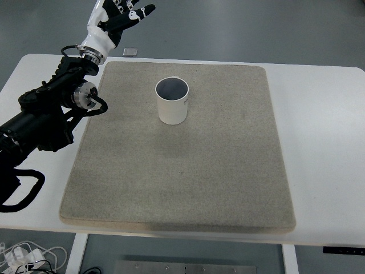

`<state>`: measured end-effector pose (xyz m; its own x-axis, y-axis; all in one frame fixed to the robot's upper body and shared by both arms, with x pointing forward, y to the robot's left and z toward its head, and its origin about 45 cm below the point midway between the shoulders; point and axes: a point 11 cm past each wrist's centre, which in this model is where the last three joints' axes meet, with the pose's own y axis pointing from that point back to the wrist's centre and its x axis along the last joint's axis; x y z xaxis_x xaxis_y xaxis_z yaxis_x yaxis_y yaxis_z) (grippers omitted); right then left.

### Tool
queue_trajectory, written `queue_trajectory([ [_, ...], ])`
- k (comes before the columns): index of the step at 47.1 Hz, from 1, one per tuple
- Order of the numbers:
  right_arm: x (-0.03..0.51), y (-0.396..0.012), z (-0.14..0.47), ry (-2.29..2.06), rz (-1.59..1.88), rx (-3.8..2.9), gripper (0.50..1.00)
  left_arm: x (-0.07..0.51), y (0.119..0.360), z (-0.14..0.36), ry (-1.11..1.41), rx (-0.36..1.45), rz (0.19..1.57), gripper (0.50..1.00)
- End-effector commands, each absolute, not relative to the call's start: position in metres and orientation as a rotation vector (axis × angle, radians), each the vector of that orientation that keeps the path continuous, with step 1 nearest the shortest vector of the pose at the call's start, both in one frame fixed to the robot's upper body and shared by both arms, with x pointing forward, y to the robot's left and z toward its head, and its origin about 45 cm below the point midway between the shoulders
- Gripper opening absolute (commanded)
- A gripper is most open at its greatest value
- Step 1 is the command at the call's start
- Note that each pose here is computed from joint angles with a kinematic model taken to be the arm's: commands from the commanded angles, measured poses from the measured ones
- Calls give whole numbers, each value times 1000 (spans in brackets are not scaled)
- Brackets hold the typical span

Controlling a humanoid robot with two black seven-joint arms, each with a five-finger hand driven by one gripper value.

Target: Flip white cup upright

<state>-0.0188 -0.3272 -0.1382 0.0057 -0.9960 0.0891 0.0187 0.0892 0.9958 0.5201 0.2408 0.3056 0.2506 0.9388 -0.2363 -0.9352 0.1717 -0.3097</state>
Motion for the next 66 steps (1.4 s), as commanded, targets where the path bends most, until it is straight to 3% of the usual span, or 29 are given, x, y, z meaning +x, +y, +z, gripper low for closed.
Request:
queue_trajectory([
  [1, -19, -327, -138, -1233, -1148, 1133, 952, 520, 249, 301, 37, -469, 1366, 994],
  [23, -19, -327, -138, -1234, -1150, 1131, 952, 514, 290, 266, 325, -678, 1552, 996],
  [36, -20, -327, -138, -1232, -1150, 1133, 952, 516, 297, 230, 707, -642, 1544, 996],
  [51, -18, -326, -138, -1242, -1168, 1131, 952, 513, 300, 233, 698, -748, 1396, 996],
  [66, -18, -326, -138, -1241, -1170, 1132, 952, 508, 303, 223, 713, -738, 1412, 996],
])
